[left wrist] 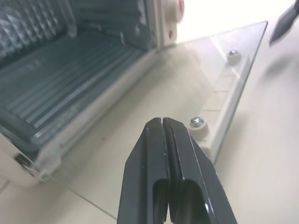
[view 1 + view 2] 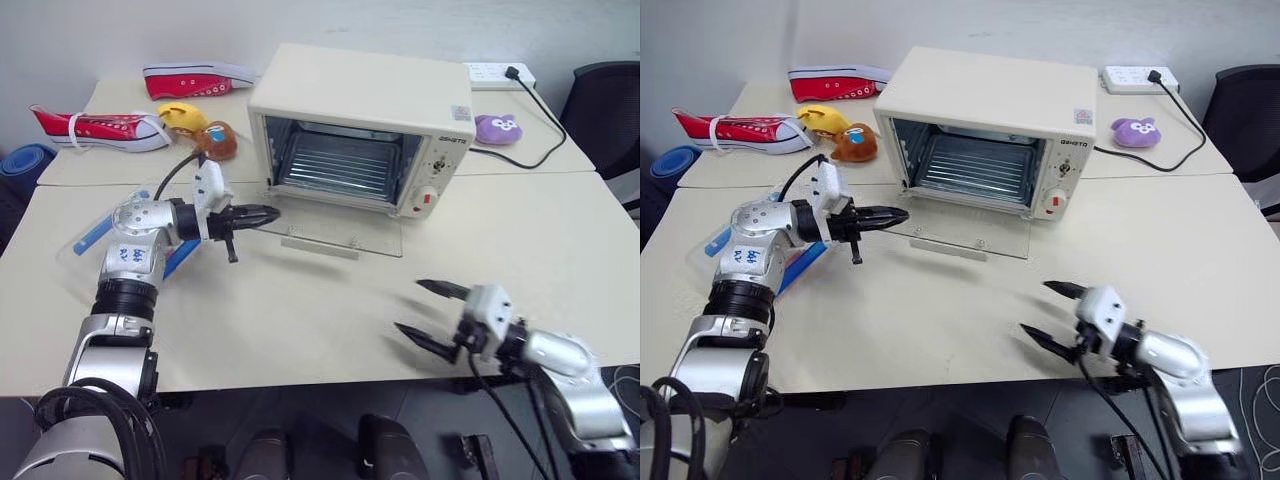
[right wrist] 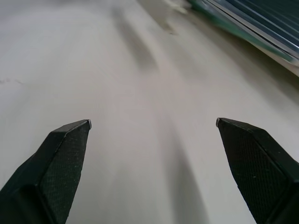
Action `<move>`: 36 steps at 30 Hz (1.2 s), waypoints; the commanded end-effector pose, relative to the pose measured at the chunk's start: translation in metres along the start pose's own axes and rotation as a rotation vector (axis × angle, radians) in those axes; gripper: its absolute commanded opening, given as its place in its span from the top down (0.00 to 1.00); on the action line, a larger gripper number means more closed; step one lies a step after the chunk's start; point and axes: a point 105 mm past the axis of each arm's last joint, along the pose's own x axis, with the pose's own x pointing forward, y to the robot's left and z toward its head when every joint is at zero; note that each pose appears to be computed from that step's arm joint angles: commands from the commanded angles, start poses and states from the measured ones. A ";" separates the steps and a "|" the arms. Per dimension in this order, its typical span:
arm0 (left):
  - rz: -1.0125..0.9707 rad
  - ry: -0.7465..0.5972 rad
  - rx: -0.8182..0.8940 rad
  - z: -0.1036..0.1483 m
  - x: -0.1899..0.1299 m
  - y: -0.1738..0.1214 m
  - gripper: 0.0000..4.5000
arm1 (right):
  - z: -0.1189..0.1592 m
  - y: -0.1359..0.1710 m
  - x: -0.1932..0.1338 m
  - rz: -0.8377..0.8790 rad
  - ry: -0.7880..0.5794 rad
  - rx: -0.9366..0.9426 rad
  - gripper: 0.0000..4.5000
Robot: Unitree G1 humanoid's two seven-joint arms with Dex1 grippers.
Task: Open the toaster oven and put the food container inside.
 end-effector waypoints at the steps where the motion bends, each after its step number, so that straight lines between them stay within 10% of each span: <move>1: 0.040 0.077 0.030 -0.005 0.007 -0.005 0.99 | 0.034 -0.019 -0.015 -0.077 -0.120 -0.090 0.00; 11: 0.170 0.106 -0.069 -0.025 0.004 -0.013 0.99 | 0.055 -0.029 -0.004 -0.027 -0.179 -0.099 0.00; 19: 0.198 -0.218 -0.202 0.043 -0.053 -0.012 0.99 | 0.077 -0.030 0.011 0.029 -0.276 -0.012 0.00; 36: 1.215 0.185 -0.649 -0.052 -0.335 -0.119 0.01 | 0.098 -0.003 0.049 0.289 -0.435 -0.128 0.00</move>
